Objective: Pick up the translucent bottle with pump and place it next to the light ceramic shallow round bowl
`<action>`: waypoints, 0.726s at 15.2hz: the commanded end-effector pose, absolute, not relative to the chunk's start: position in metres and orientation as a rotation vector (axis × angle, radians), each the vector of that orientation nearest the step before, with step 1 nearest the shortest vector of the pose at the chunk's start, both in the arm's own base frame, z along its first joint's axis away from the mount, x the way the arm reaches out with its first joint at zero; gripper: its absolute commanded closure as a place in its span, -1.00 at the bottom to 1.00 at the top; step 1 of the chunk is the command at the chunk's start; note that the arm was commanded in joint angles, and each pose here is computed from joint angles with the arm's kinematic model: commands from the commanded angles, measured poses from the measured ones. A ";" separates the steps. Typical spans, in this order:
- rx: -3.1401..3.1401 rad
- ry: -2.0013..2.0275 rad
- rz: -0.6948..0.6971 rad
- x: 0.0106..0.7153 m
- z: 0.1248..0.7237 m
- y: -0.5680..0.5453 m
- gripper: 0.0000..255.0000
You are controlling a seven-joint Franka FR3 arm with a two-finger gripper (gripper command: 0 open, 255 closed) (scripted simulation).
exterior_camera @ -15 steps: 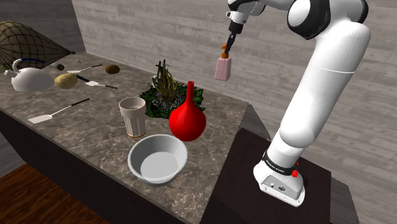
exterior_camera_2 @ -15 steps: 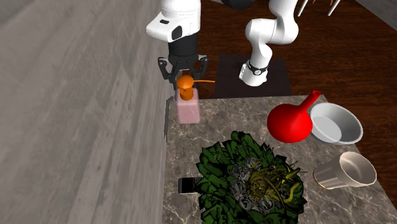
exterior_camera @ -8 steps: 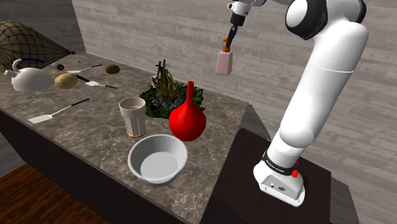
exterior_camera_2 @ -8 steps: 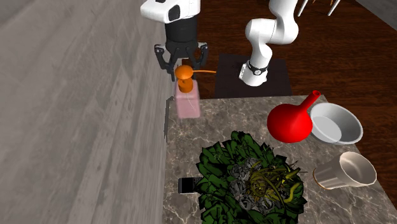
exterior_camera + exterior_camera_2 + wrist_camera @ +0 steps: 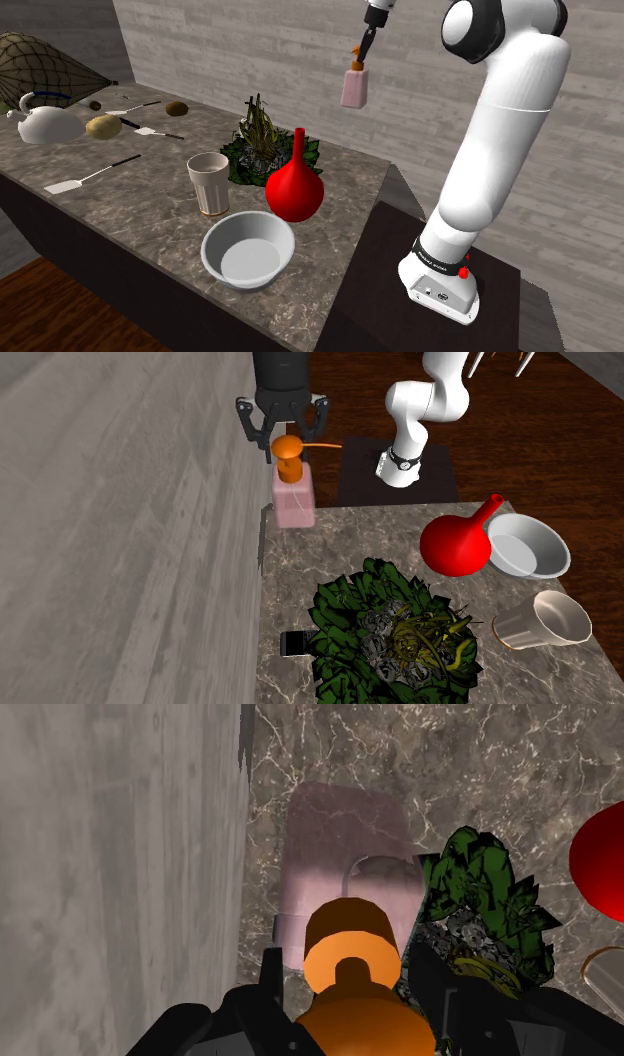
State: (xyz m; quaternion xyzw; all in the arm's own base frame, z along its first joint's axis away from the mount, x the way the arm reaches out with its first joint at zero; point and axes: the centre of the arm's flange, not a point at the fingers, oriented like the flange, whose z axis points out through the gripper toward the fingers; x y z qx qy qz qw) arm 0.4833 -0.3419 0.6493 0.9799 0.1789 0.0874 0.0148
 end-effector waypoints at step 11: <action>3.050 0.557 0.272 0.464 0.694 -0.306 1.00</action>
